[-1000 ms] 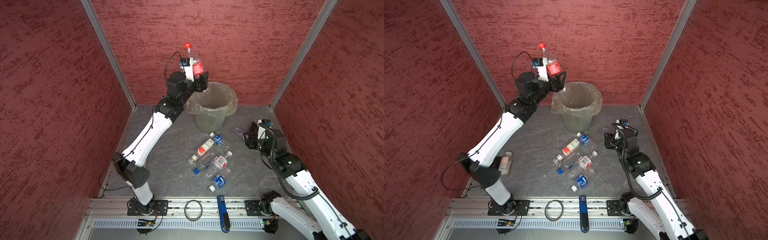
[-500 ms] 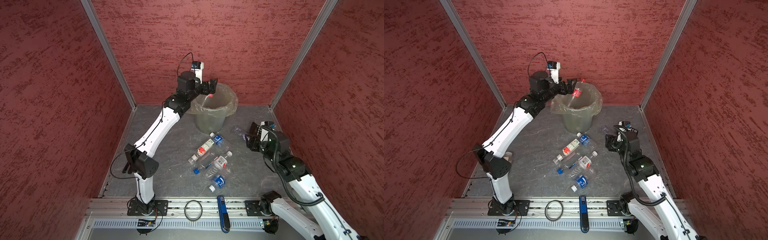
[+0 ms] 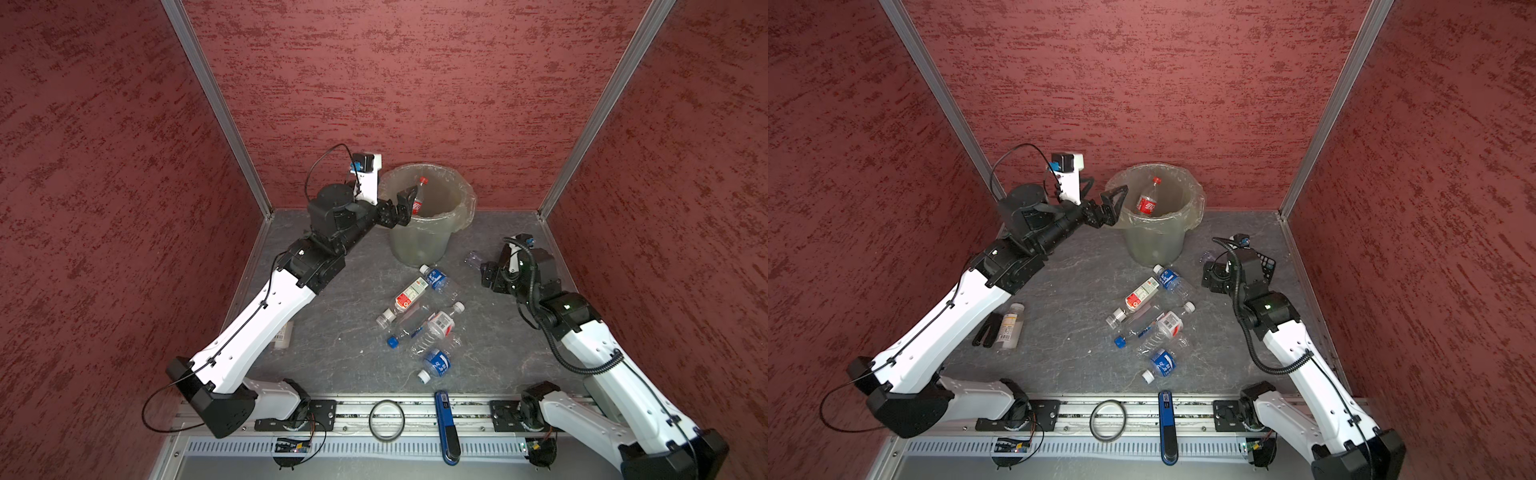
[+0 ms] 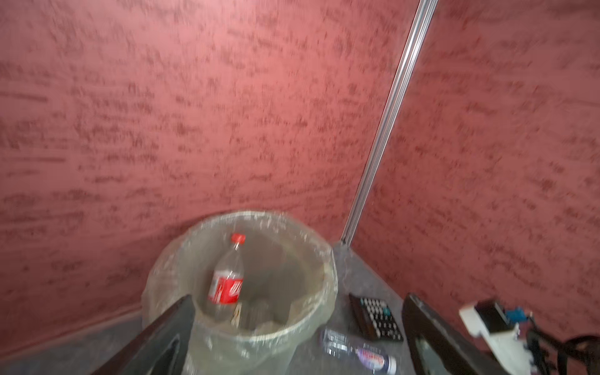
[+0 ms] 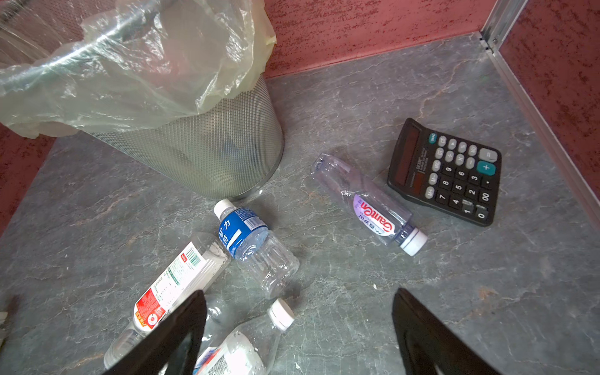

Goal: Throw the plastic bottles in the bin
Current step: 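Carry the Coke bottle over the bin and open the left gripper, then lower the left gripper to the pile while the right gripper reaches the Ganten bottle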

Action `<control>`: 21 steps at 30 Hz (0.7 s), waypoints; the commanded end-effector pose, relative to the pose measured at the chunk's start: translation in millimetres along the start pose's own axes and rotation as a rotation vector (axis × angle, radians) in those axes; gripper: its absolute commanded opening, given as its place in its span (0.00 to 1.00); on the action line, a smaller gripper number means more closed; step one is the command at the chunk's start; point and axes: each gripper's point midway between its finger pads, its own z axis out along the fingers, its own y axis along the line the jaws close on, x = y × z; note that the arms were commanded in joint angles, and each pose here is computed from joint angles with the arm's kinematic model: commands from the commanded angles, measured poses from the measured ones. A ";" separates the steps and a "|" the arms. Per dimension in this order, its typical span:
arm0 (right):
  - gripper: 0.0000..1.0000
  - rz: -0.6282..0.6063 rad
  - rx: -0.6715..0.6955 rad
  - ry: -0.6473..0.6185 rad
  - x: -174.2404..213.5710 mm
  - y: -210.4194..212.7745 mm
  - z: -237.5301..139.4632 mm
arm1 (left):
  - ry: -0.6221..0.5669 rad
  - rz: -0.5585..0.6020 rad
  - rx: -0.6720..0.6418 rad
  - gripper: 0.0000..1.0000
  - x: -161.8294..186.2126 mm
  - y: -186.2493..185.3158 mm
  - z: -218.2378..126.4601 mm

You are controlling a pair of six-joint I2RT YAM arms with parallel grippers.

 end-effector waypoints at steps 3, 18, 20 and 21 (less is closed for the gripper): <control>0.92 -0.006 -0.009 -0.003 -12.9 6.0 8.9 | 0.088 -0.022 -0.027 1.00 41.5 10.3 -26.8; 0.96 -0.014 0.089 0.132 15.1 -5.4 58.9 | 0.454 -0.134 0.096 1.00 206.5 6.2 -60.9; 0.97 -0.048 0.158 0.151 17.0 -15.6 74.6 | 0.483 -0.159 0.114 1.00 223.5 2.4 -64.4; 0.98 -0.070 0.185 0.160 16.8 -18.7 81.0 | 0.496 -0.166 0.120 1.00 229.8 0.7 -65.7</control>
